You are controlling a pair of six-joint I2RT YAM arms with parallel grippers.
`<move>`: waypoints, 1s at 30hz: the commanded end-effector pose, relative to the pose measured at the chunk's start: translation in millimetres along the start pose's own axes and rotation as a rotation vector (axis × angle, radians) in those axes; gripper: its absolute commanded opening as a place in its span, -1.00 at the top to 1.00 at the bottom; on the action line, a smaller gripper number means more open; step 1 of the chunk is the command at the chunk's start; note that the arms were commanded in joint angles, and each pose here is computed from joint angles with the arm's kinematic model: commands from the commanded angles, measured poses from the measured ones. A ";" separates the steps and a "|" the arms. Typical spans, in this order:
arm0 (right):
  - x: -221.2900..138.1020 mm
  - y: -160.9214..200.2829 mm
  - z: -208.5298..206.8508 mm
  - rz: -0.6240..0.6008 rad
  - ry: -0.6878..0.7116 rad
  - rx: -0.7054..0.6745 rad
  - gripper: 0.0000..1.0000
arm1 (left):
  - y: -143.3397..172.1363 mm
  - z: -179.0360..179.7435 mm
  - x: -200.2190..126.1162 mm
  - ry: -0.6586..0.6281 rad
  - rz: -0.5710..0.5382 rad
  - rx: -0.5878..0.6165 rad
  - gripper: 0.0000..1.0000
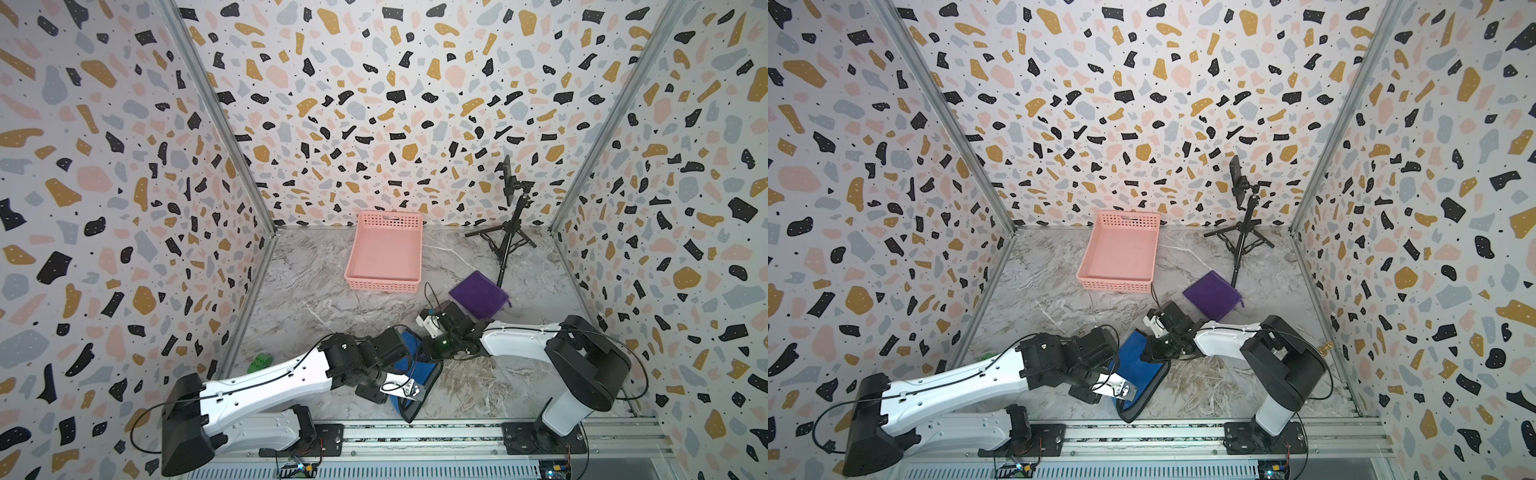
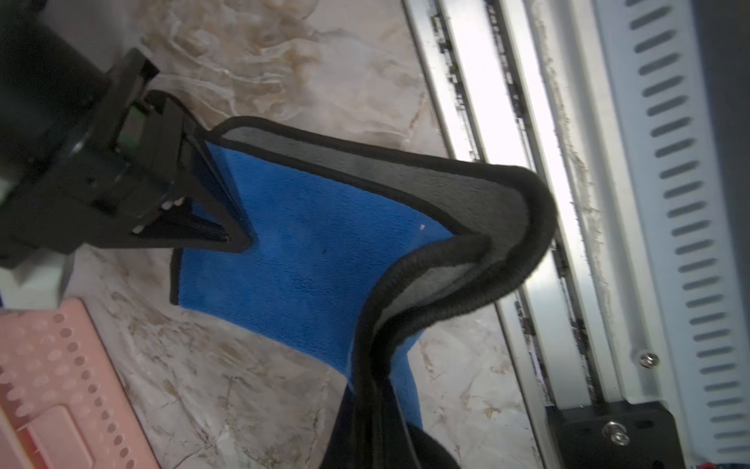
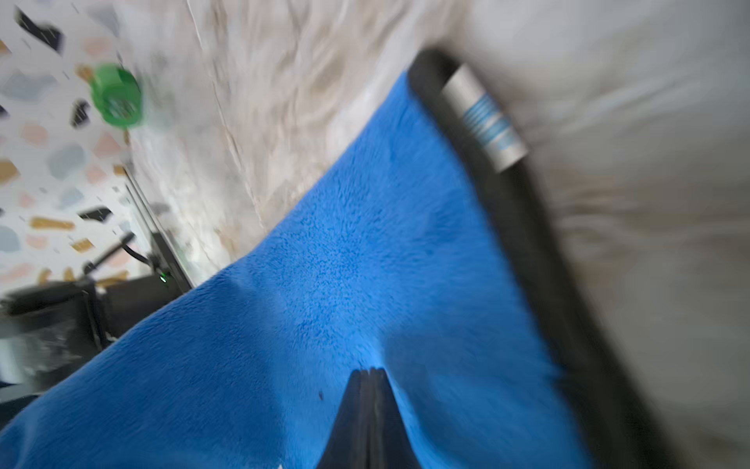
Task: Fold the square dishcloth
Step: Fold the cleaning item at the center of the board.
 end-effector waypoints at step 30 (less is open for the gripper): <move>-80.4 -15.4 -88.5 -0.362 0.271 0.228 0.80 | -24.4 147.4 88.8 -0.274 0.042 -0.001 -0.32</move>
Point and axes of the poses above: each gripper's point midway between its finger pads, its own x axis out along the fingers, its own z axis along the line the jaws close on, y = z × x, the point moved 6 cm from there along -x, back along the fingers, and after that the axes turned 4 degrees about -x, right-handed, at the moved point
